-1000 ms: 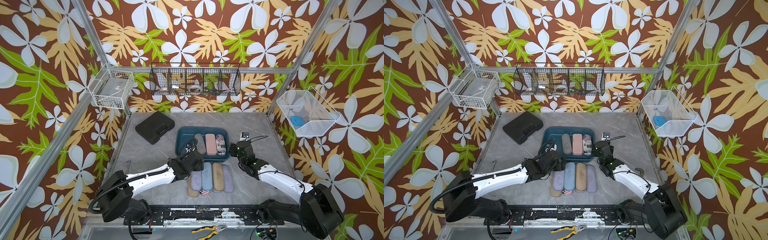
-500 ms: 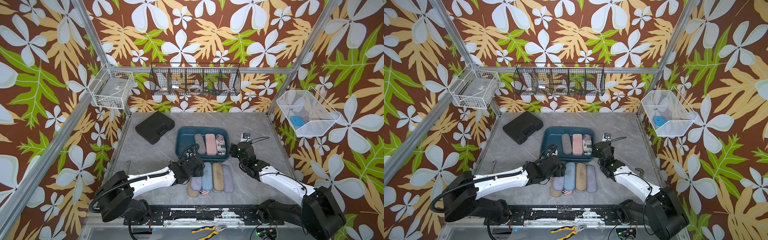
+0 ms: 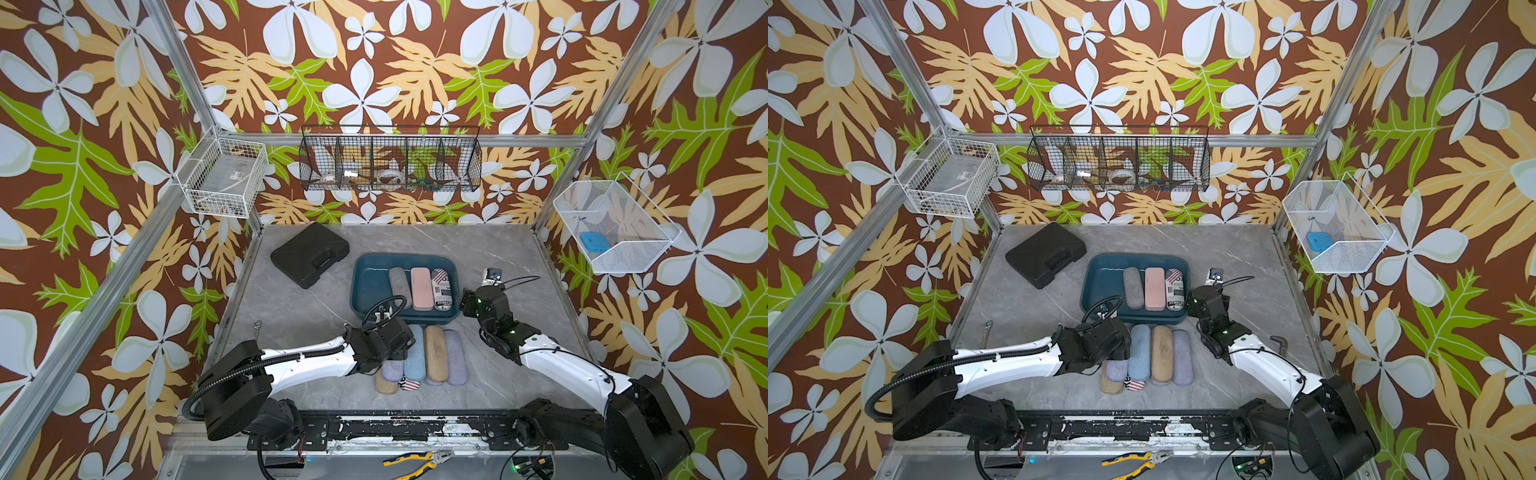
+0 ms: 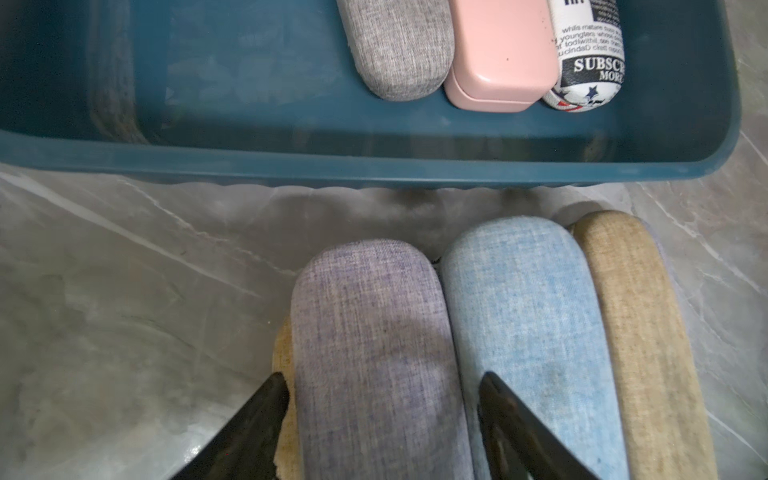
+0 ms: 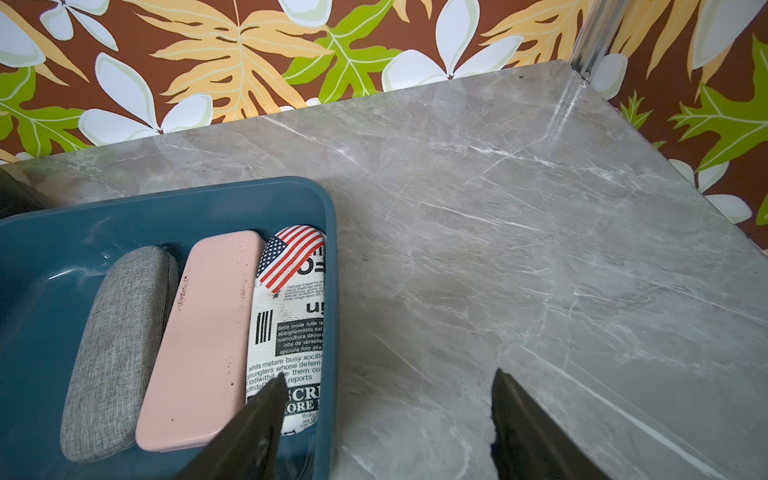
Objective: Put the glasses cases into the storage boxes
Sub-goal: Pick up the glasses case.
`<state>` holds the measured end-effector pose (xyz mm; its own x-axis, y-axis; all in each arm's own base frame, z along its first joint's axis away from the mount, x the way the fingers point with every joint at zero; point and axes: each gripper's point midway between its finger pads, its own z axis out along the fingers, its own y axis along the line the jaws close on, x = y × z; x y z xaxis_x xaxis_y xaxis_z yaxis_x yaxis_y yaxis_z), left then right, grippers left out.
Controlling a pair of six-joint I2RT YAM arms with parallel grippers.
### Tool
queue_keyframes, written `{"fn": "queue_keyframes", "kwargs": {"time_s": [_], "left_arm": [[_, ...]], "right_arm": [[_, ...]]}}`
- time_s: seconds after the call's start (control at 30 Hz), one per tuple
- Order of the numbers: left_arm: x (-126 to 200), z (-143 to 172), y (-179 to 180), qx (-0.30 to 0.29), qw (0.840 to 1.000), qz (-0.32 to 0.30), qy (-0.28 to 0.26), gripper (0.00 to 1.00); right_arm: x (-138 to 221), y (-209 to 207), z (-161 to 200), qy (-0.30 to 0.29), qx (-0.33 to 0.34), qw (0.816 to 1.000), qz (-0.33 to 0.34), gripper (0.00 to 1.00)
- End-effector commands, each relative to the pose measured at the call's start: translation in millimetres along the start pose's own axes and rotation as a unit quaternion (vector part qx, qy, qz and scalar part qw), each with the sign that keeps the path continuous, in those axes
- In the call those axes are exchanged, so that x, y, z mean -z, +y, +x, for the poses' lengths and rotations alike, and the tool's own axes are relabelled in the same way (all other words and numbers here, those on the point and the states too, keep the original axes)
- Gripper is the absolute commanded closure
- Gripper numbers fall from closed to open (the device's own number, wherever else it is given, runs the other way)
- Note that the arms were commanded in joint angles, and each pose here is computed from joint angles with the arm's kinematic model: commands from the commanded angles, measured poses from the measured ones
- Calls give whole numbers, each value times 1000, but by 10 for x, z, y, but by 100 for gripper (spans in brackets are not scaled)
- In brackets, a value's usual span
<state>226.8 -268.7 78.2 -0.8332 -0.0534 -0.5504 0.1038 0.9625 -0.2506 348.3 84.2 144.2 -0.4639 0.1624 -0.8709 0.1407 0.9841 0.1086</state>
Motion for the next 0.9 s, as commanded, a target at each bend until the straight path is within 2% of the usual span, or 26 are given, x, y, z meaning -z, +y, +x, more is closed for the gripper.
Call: {"fn": "queue_keyframes", "kwargs": {"time_s": [0.0,0.87], "left_arm": [[-13,47,44,0,1000,-14,7,29],[-51,118,117,-9,999,-31,14,26]], "right_arm": [[-1,-14,-15,-6,-8,1000,4,24],[-6,-37,14,-4,-8,1000,8,24]]}}
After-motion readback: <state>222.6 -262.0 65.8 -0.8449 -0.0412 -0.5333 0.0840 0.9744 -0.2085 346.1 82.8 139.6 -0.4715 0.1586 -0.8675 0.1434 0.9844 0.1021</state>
